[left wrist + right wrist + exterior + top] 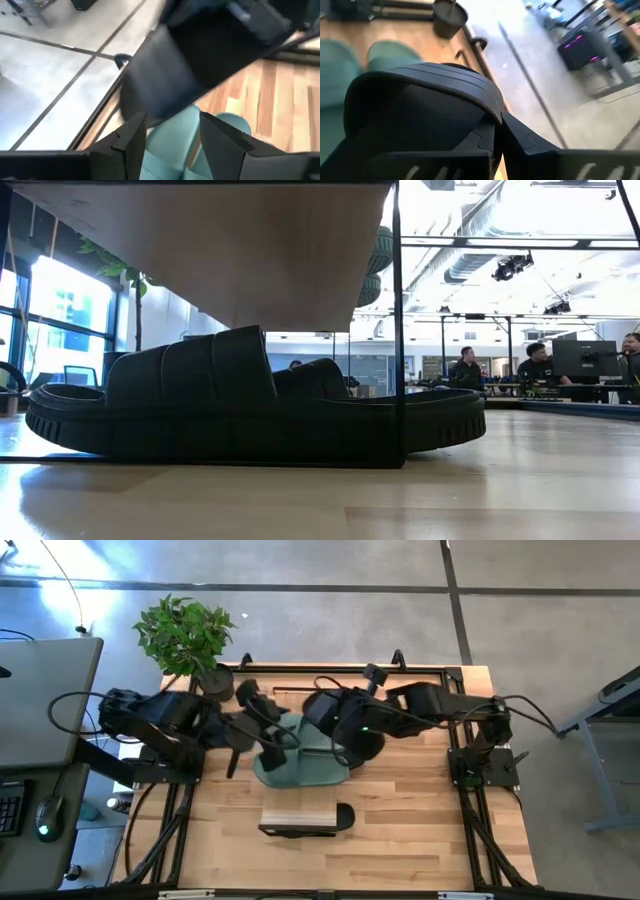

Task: Pick and place slides into the shelf
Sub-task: Put the black slipper under the shelf

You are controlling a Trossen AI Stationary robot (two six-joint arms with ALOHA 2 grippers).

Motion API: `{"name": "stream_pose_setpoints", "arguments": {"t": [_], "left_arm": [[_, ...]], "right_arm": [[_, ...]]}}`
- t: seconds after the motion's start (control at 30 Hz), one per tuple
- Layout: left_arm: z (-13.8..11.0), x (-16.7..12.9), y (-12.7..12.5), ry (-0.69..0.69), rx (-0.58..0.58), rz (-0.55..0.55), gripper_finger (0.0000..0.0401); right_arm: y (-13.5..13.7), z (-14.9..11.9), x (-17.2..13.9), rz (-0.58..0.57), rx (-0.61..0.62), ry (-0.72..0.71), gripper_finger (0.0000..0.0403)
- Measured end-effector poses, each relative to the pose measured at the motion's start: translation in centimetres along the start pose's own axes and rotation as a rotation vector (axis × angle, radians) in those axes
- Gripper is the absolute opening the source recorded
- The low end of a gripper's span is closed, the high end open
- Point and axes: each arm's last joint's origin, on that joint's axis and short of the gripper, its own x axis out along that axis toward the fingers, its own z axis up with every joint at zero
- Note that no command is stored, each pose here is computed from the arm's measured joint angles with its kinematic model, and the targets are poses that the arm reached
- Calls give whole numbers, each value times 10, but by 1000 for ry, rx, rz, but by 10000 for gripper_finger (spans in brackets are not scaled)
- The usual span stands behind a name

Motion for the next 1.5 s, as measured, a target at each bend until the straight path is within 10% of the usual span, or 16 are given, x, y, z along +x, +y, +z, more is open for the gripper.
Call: {"name": "stream_pose_setpoints", "arguments": {"t": [0.63, 0.93, 1.5], "left_arm": [[4, -38, 29, -88, -75, -119, 172], [5, -38, 29, -94, -81, -123, 172], [6, -38, 29, -103, -92, -137, 172]], "right_arm": [[-85, -94, -142, 327, 210, -44, 0], [-36, -181, -100, 352, 293, 144, 0], [59, -285, 15, 574, 374, 53, 0]]}}
